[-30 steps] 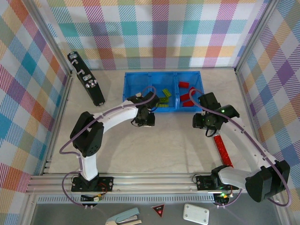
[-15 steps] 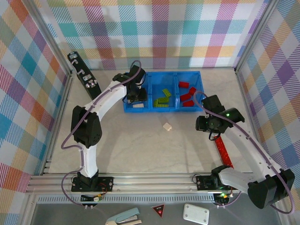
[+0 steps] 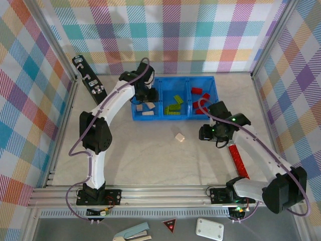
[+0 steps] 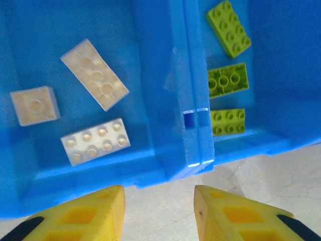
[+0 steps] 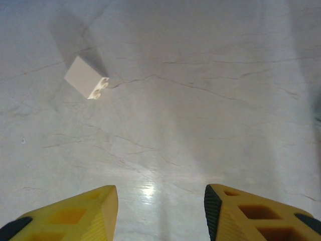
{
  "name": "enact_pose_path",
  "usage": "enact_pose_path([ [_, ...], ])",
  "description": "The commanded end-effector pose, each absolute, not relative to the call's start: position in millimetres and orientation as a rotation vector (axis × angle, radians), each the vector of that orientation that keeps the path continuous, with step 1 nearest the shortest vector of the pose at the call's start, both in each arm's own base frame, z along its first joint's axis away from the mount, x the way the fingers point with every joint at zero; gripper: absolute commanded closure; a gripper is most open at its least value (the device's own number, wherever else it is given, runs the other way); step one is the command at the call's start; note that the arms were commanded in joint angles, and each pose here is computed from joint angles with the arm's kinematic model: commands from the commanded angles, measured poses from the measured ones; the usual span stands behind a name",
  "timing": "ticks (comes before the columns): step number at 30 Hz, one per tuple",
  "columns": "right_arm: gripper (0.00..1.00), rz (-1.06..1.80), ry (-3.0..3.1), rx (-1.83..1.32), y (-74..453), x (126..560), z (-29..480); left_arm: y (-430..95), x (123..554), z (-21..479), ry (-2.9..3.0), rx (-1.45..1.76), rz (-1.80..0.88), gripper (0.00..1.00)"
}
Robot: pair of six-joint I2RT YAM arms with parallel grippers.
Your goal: Sort the legos into containers by color
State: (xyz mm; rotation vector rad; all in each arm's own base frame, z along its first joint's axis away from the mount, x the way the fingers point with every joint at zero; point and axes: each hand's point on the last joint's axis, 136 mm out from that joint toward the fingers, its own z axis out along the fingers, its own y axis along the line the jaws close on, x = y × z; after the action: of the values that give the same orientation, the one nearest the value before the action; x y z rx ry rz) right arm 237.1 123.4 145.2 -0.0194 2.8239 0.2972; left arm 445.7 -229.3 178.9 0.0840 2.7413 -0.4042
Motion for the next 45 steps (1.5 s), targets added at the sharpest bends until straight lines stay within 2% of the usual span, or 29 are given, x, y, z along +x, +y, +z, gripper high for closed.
enact_pose_path([
  [1, 0.50, 0.378, 2.798, -0.128, 150.5, 248.6, 143.5, -198.0, 448.7, 188.7, 2.771, 0.048, -0.410, 0.59],
  [9, 0.49, 0.292, 2.807, -0.360, 192.5, 274.7, 121.1, -128.6, 441.7, 214.8, 2.712, -0.100, -0.396, 0.58],
  [17, 0.47, 0.168, 2.814, -0.557, 224.7, 301.5, 97.4, -60.7, 412.7, 206.4, 2.603, -0.314, -0.396, 0.56],
  [24, 0.43, 0.100, 2.851, -0.655, 233.4, 311.5, 67.4, -40.1, 394.3, 204.2, 2.539, -0.330, -0.341, 0.56],
  [33, 0.40, 0.051, 2.922, -0.706, 234.5, 307.4, 29.2, -36.0, 394.7, 199.3, 2.512, -0.306, -0.316, 0.55],
  [39, 0.45, 0.025, 2.962, -0.699, 231.1, 302.6, 15.0, -38.6, 395.1, 192.5, 2.523, -0.308, -0.343, 0.55],
  [45, 0.59, 0.038, 2.975, -0.687, 231.9, 298.8, 13.3, -38.8, 395.2, 190.6, 2.523, -0.309, -0.352, 0.55],
])
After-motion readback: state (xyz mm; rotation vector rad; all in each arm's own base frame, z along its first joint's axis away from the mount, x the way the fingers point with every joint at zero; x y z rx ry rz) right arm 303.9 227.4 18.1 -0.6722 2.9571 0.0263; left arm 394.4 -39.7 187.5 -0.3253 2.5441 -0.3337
